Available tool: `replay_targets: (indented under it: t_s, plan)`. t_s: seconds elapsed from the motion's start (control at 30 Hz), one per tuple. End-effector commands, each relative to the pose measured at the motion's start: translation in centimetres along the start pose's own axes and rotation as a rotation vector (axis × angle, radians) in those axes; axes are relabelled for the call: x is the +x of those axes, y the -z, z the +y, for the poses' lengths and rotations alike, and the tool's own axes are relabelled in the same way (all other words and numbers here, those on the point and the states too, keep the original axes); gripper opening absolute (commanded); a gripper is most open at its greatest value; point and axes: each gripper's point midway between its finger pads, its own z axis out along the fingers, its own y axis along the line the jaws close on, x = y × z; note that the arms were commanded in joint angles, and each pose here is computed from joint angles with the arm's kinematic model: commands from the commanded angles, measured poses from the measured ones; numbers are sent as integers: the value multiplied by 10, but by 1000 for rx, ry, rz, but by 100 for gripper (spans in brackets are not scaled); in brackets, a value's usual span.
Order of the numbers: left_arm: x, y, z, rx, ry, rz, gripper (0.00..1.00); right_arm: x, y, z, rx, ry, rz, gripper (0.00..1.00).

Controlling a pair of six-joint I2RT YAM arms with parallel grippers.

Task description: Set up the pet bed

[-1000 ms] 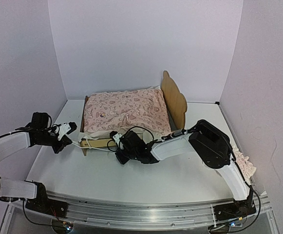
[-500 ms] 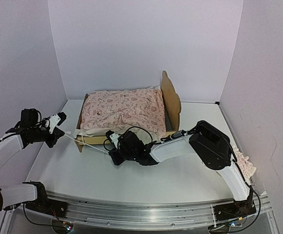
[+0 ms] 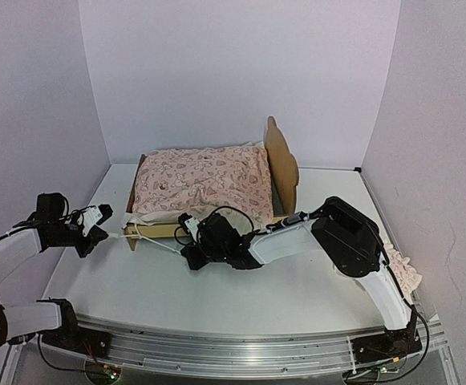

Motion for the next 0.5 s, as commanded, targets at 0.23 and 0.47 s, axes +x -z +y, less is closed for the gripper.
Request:
replay_targets:
  t_s: [0.23, 0.47]
  plan:
    - [42, -36, -35, 144, -192, 22, 0, 16, -15, 44, -132, 4, 57, 0]
    - [59, -31, -65, 278, -284, 60, 42, 2, -12, 69, -232, 26, 31, 29]
